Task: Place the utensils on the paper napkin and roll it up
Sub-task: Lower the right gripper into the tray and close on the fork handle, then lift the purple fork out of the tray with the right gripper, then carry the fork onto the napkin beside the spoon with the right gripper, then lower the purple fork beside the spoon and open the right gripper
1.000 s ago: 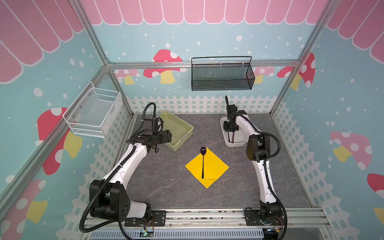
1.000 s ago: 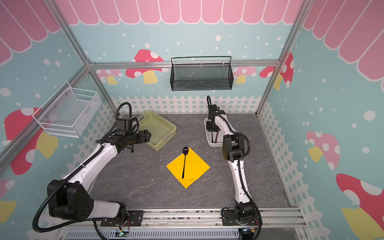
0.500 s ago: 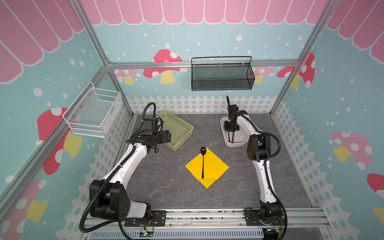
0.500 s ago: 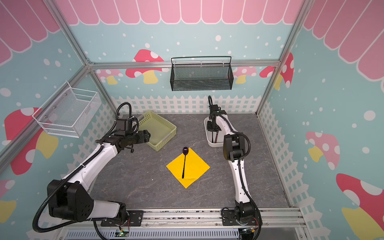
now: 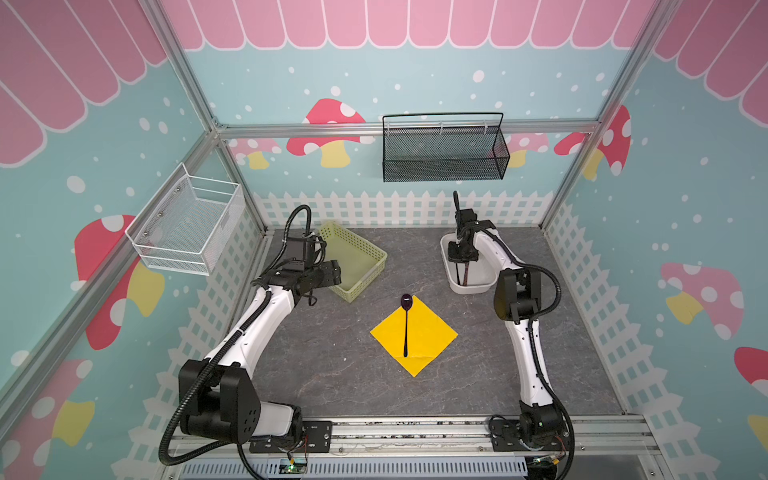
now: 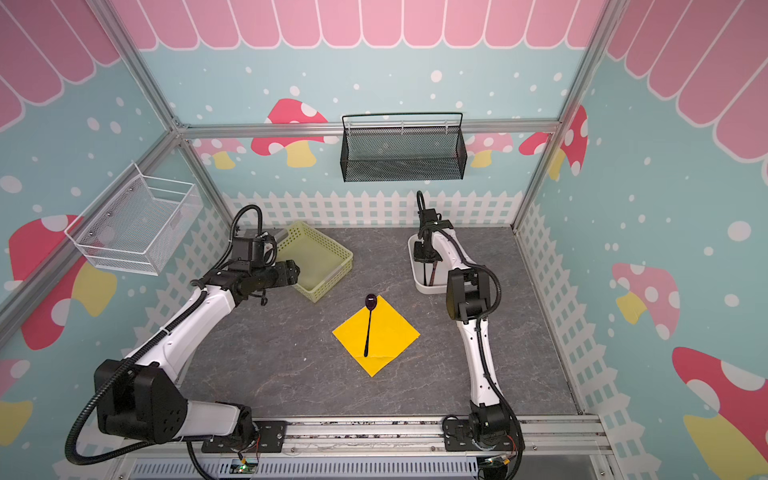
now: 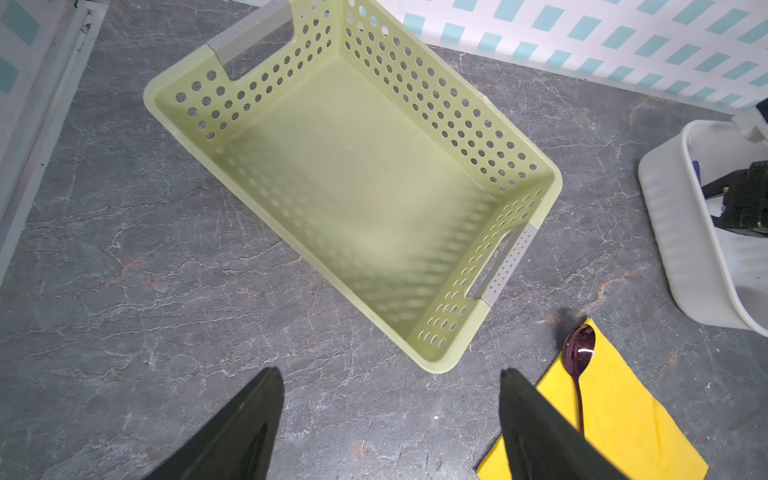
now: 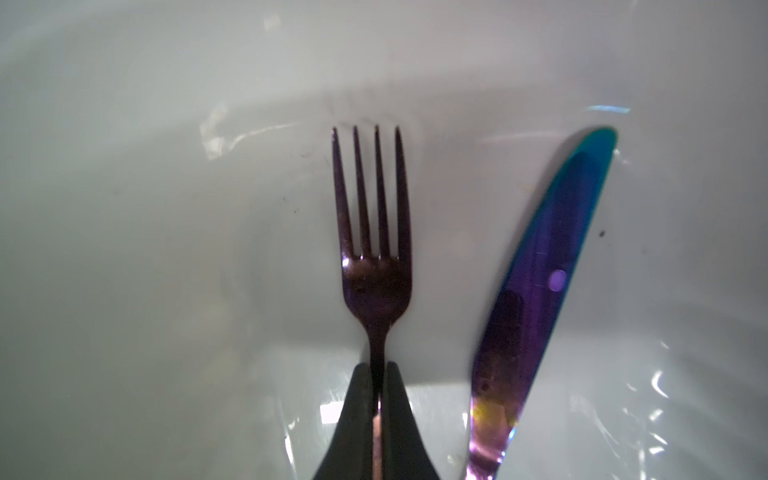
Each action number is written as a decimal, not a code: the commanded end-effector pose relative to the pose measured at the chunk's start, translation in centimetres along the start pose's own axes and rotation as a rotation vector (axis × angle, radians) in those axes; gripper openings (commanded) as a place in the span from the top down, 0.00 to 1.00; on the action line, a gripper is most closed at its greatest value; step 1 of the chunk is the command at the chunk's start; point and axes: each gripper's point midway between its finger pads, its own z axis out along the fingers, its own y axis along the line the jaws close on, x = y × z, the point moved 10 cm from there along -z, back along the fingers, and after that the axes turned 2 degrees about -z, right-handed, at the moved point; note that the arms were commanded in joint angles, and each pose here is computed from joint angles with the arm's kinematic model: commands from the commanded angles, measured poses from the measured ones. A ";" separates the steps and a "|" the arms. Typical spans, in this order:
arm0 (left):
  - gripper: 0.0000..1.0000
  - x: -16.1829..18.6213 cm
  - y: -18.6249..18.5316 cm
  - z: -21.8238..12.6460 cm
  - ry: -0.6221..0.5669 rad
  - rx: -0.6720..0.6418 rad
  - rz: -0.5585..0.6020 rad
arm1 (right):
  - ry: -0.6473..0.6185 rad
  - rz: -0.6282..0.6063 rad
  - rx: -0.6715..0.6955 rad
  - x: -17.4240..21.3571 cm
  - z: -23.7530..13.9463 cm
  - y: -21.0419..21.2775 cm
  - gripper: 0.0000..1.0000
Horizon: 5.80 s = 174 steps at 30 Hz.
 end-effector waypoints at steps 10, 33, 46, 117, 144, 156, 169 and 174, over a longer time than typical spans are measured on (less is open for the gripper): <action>0.17 -0.3 0.6 -0.3 0.002 -0.026 -0.006 | -0.033 0.003 -0.026 -0.8 -4.7 0.1 0.99; 0.17 -0.1 0.6 -1.3 -0.027 -0.007 -0.015 | -0.083 0.000 -0.119 -0.1 -12.1 0.7 1.00; 0.17 0.1 0.6 -1.3 -0.023 -0.006 -0.017 | -0.097 0.049 -0.342 5.8 -14.3 1.1 1.00; 0.17 0.4 0.5 -0.2 0.012 0.017 -0.036 | 0.119 0.249 -0.765 20.1 -2.4 10.1 1.00; 0.17 0.3 0.5 -0.2 0.009 0.010 -0.034 | 0.139 0.252 -0.793 21.1 -2.9 9.9 1.00; 0.17 0.4 0.5 -0.3 0.010 0.012 -0.036 | 0.148 0.233 -0.799 21.4 -3.1 10.0 1.00; 0.17 0.3 0.5 -0.2 0.010 0.012 -0.035 | 0.173 0.226 -0.764 21.8 -2.7 10.0 0.98; 0.17 0.4 0.5 -0.1 0.013 0.011 -0.034 | 0.172 0.223 -0.745 21.7 -2.8 9.9 0.91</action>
